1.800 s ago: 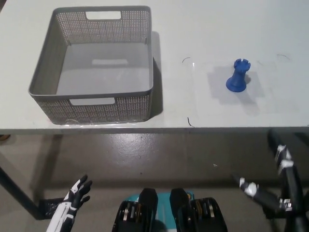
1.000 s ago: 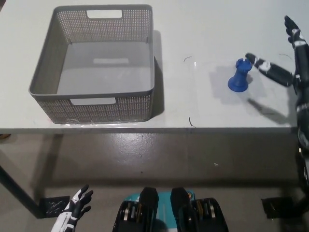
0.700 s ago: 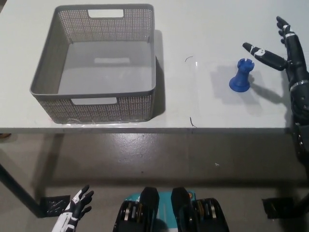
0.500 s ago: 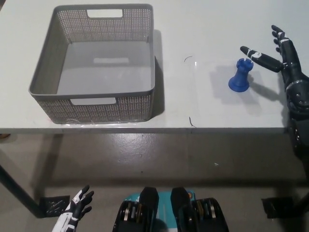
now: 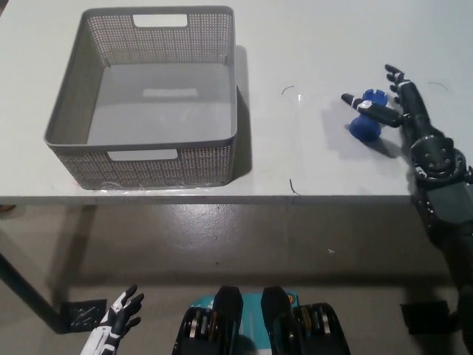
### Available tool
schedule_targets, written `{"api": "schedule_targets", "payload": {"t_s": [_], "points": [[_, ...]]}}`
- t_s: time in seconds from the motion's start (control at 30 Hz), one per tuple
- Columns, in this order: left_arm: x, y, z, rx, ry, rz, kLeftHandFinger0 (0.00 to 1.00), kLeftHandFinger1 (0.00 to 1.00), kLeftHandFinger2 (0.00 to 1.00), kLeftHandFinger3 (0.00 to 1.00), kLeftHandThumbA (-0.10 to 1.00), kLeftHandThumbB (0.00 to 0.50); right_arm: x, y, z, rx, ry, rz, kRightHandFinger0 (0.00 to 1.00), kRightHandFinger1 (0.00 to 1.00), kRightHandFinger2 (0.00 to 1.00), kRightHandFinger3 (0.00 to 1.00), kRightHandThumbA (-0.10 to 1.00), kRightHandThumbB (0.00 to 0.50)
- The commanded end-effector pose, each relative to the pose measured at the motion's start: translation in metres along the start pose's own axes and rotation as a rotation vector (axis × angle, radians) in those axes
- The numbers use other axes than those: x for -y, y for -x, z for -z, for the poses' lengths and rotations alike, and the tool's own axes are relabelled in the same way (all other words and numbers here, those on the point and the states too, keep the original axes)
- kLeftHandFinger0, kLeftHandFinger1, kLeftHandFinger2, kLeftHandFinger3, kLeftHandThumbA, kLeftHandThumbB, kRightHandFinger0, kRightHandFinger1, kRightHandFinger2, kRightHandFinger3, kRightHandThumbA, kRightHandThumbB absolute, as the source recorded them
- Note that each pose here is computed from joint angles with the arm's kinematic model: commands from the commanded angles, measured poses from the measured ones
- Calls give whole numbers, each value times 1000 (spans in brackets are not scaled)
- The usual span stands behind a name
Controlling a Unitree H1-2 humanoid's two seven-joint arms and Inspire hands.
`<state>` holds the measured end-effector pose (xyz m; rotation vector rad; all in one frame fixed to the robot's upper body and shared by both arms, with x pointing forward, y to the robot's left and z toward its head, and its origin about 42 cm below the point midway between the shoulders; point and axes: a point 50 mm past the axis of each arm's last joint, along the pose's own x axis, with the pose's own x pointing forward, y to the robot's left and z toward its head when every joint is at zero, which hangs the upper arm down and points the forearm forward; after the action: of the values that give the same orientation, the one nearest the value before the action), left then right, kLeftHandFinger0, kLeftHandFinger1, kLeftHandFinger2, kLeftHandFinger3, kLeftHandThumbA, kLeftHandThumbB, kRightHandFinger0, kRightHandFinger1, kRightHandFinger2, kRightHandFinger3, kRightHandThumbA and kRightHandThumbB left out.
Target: Use the right hand to pick up a chess pieces and put it into a container on the left hand side
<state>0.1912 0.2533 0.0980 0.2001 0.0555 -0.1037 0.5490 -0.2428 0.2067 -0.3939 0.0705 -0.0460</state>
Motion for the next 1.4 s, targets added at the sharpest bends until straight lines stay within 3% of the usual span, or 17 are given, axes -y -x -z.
{"api": "schedule_targets", "payload": {"t_s": [0.0, 0.63, 0.67, 0.7, 0.77, 0.8, 0.83, 0.87, 0.9, 0.93, 0.97, 1.07, 1.17, 1.23, 1.37], "points": [[0, 1, -7, 52, 3, 12, 1000, 1000, 1000, 1000, 1000, 299, 0, -14, -48, 124, -32, 21, 1000, 1000, 1000, 1000, 1000, 500], [-3, -1, -6, 67, 16, -4, 1000, 1000, 1000, 1000, 1000, 306, -3, -12, -2, -50, -2, -23, 1000, 1000, 1000, 1000, 1000, 500], [-3, -1, -6, 71, 17, -6, 1000, 1000, 1000, 1000, 1000, 304, -4, -11, 0, -63, -80, -5, 1000, 1000, 1000, 1000, 901, 500], [-3, -1, -6, 74, 20, -8, 1000, 1000, 1000, 1000, 1000, 303, -5, -11, 0, -70, -135, 8, 1000, 1000, 1000, 1000, 869, 500], [-3, -1, -7, 81, 21, -8, 1000, 1000, 1000, 1000, 1000, 278, -7, -12, -2, -94, -192, 62, 1000, 1000, 1000, 1000, 640, 444], [-4, -1, -7, 87, 16, -9, 1000, 1000, 1000, 1000, 1000, 267, -9, -12, -4, -109, -203, 118, 672, 725, 760, 1000, 472, 386], [-4, -1, -7, 93, 12, -13, 1000, 1000, 1000, 1000, 1000, 253, -11, -11, -6, -130, -211, 189, 494, 630, 760, 800, 253, 339], [-4, -2, -8, 96, 14, -15, 1000, 1000, 1000, 1000, 1000, 251, -11, -11, -7, -124, -218, 206, 261, 356, 442, 481, 23, 252], [-3, -3, -8, 99, 17, -16, 1000, 1000, 1000, 1000, 1000, 244, -11, -10, -6, -109, -223, 237, 99, 243, 365, 244, -85, 252], [-4, -3, -8, 101, 17, -16, 1000, 1000, 1000, 1000, 1000, 243, -11, -10, -5, -101, -220, 249, 46, 226, 395, 252, -97, 244], [-5, -3, -8, 101, 18, -19, 1000, 1000, 1000, 1000, 1000, 240, -13, -8, -5, -82, -245, 267, 2, 42, 361, 271, -100, 189], [-6, -5, -11, 107, 13, -21, 1000, 1000, 1000, 1000, 1000, 231, -14, -8, -6, -68, -261, 273, 0, 62, 551, 530, -100, 180], [-7, -7, -13, 111, 15, -20, 1000, 1000, 1000, 1000, 1000, 237, -15, -9, -13, -50, -325, 300, 0, 97, 572, 560, -100, 174], [-7, -7, -13, 109, 18, -25, 1000, 1000, 1000, 1000, 1000, 245, -14, -10, -15, -36, -325, 315, 0, 166, 654, 625, -100, 163], [-8, -8, -15, 114, 18, -29, 1000, 1000, 1000, 1000, 1000, 253, -11, -12, -25, -14, -354, 334, 0, 215, 680, 636, -100, 167]]}}
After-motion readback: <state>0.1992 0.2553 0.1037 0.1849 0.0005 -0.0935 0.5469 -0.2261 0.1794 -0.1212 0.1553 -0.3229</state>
